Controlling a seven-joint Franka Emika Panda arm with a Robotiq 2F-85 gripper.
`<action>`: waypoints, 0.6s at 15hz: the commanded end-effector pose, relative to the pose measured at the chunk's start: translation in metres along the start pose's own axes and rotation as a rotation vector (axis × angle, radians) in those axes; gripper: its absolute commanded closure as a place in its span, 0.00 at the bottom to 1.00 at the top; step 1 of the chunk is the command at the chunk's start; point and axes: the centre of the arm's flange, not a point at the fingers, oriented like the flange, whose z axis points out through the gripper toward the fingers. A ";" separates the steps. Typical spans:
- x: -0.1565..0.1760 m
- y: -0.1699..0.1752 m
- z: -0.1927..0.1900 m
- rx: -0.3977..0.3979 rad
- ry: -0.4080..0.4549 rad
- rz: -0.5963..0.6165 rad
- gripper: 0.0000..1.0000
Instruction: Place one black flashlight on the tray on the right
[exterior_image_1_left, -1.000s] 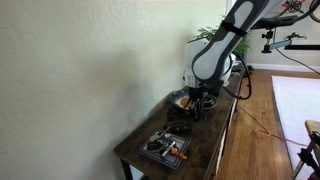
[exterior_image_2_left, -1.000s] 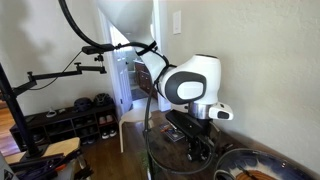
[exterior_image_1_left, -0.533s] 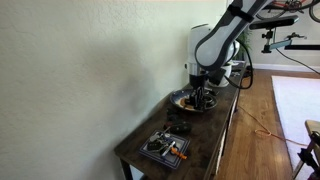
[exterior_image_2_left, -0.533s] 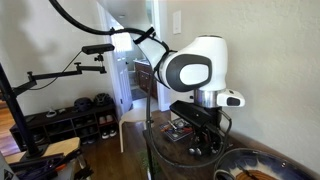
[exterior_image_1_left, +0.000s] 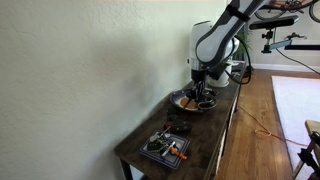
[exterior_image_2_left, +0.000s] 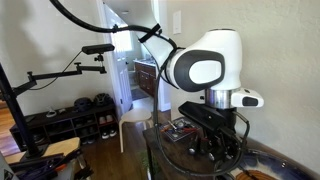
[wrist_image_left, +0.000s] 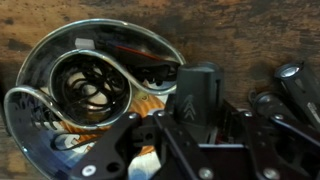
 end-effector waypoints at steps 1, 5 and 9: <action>0.022 0.014 0.009 -0.014 -0.012 0.000 0.85; 0.043 0.023 0.026 -0.015 -0.007 -0.001 0.85; 0.059 0.028 0.041 -0.014 -0.010 -0.003 0.85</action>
